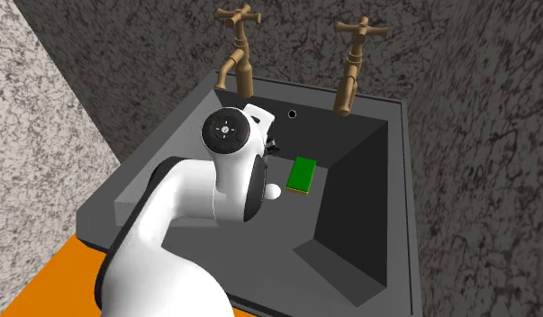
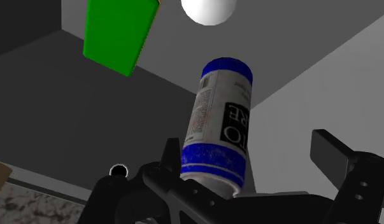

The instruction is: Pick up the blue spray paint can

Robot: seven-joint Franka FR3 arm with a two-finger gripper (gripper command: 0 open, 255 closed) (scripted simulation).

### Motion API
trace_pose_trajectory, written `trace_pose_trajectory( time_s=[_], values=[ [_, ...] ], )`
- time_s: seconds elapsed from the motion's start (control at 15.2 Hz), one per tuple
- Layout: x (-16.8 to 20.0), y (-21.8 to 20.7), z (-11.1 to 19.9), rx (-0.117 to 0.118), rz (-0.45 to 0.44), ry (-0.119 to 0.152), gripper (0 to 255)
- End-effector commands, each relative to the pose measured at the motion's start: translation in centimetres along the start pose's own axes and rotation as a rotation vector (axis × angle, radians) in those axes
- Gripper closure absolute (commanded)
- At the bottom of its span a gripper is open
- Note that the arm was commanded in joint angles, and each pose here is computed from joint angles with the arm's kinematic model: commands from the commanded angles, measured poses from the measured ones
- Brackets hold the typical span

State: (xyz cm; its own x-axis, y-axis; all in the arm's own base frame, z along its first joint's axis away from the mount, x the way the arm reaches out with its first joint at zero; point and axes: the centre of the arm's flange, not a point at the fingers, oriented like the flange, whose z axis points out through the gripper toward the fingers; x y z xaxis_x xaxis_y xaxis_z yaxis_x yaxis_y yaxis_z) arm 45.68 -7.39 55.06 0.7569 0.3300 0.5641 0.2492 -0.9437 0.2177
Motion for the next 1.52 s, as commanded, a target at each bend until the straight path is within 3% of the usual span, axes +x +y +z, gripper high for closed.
trace_pose_trajectory(
  time_s=[0.0, 0.46, 1.12, 1.19, 1.45],
  values=[
    [1.3, 0.6, 1.1, -0.009, -0.027, 0.067, 0],
    [6.6, 2.6, 4.2, -0.028, -0.118, 0.287, 0],
    [4.4, 1.7, 7.4, -0.028, -0.120, 0.292, 0],
    [4.4, 1.7, 7.4, -0.028, -0.120, 0.292, 255],
    [4.4, 1.7, 7.4, -0.028, -0.120, 0.292, 255]
  ],
)
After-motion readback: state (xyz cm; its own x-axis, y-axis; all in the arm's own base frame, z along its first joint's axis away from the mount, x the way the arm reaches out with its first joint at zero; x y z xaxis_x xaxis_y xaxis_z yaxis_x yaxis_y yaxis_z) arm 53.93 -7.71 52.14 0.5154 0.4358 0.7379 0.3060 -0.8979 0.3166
